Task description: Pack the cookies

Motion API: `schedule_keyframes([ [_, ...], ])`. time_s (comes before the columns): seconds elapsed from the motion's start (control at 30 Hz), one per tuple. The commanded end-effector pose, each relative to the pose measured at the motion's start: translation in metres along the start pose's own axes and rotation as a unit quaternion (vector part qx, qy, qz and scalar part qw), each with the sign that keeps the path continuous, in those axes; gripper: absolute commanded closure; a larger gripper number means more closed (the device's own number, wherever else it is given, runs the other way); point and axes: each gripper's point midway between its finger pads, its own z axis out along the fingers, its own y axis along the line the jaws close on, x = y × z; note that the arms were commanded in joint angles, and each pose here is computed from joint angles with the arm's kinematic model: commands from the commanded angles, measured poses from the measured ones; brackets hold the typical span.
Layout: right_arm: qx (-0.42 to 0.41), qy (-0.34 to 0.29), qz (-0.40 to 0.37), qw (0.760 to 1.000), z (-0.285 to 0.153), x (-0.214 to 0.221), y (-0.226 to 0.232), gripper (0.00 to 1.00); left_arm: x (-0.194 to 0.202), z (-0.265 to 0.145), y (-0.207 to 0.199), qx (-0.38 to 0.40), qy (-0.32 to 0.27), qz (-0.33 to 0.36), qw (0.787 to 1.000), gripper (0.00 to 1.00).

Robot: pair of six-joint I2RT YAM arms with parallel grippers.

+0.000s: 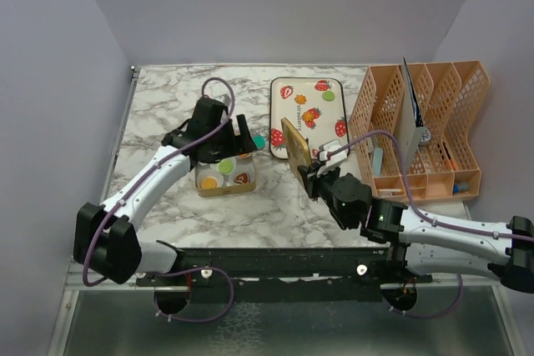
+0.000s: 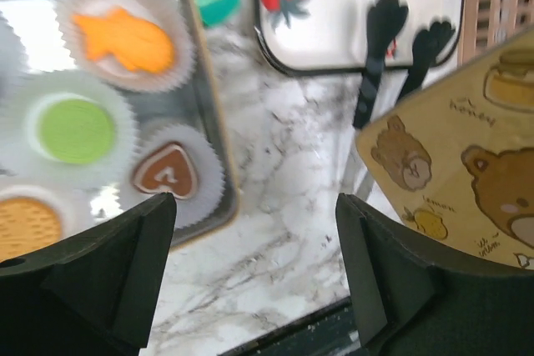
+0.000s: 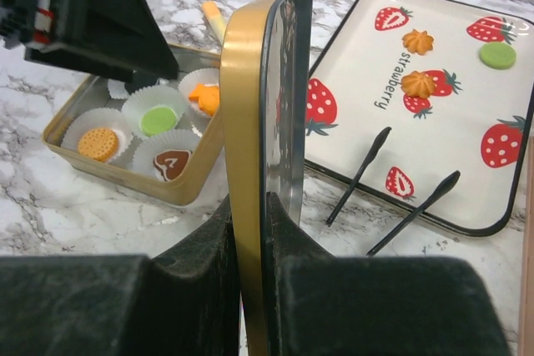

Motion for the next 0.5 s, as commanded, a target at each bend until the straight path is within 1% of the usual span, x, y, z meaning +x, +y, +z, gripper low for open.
schedule_keyframes([
  [0.0, -0.043, -0.005, 0.031, 0.999, 0.005, -0.027, 0.017, 0.99, -0.042, -0.037, 0.044, -0.065, -0.091, -0.018, 0.994, 0.15],
  [0.07, -0.071, -0.002, 0.033, 0.997, 0.009, -0.036, 0.027, 0.99, -0.049, -0.05, 0.062, -0.09, -0.114, -0.019, 0.989, 0.14],
  [0.2, -0.111, 0.005, 0.047, 0.993, 0.021, -0.051, 0.043, 0.99, -0.05, -0.071, 0.095, -0.15, -0.141, -0.024, 0.978, 0.11],
  [0.33, -0.155, 0.015, 0.081, 0.985, 0.036, -0.068, 0.057, 0.99, -0.048, -0.088, 0.121, -0.176, -0.175, -0.049, 0.967, 0.09],
  [0.47, -0.203, 0.035, 0.136, 0.969, 0.057, -0.076, 0.068, 0.99, -0.045, -0.1, 0.147, -0.186, -0.205, -0.092, 0.956, 0.08],
])
